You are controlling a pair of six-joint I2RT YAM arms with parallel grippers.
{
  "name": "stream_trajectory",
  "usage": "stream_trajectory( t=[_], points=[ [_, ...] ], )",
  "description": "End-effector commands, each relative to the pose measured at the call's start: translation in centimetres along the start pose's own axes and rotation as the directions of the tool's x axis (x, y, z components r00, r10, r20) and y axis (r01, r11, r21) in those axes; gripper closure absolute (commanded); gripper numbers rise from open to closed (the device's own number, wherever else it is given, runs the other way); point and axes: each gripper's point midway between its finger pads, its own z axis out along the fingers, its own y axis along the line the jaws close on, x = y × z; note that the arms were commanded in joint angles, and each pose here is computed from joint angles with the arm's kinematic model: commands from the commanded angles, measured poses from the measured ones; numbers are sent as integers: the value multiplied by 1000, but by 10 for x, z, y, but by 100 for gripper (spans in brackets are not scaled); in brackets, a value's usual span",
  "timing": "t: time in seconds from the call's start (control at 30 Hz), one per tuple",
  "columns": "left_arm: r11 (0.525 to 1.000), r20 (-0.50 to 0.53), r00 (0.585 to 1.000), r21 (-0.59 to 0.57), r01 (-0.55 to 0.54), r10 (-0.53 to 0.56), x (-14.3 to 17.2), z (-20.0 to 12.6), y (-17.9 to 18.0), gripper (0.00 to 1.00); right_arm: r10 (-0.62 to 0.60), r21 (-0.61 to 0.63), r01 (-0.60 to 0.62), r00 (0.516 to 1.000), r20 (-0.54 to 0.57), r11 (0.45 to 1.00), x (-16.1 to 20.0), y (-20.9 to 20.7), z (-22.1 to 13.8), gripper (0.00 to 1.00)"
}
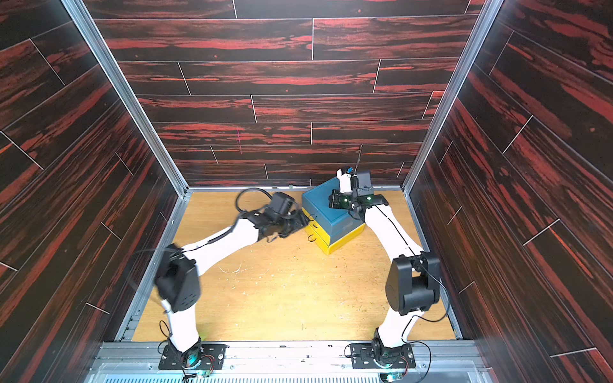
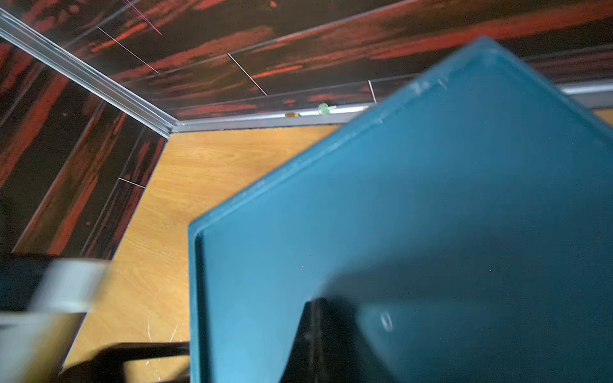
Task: Place the fruit knives into the drawer by color
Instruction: Close the drawer in the storage box, then reset both arms
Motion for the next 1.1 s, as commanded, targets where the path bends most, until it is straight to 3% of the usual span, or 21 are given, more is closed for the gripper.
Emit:
stream_trajectory(
  t=[0.0, 0.2, 0.37, 0.47, 0.57, 0.77, 0.93, 1.07],
  points=[
    [992, 96, 991, -102, -80, 90, -25, -43, 27, 25, 120, 170, -76, 957, -263, 983, 82, -37, 1, 88],
    [949, 322, 919, -285, -134, 226, -68, -111, 69, 23, 83, 186, -45, 976, -200, 982, 65, -33, -19, 71],
    [869, 471, 793, -474, -142, 387, -91, -166, 107, 22, 74, 197, -39, 982, -172, 980, 61, -32, -30, 19],
    [805, 532, 709, -587, -85, 463, -98, -198, 131, 13, 58, 219, -30, 990, -126, 975, 56, -34, -39, 6],
    [748, 581, 635, -663, 6, 510, -99, -220, 158, 0, 45, 246, -25, 996, -77, 969, 53, -38, -46, 3],
    [666, 625, 559, -727, 163, 545, -89, -246, 210, 0, 3, 289, -11, 1000, 26, 957, 49, -44, -64, 3],
    [630, 638, 548, -739, 238, 541, -87, -256, 244, 0, -48, 341, 13, 994, 94, 940, 49, -52, -81, 3],
    [605, 626, 564, -753, 259, 538, -88, -257, 266, 0, -94, 374, 31, 984, 153, 927, 47, -56, -92, 3]
  ],
)
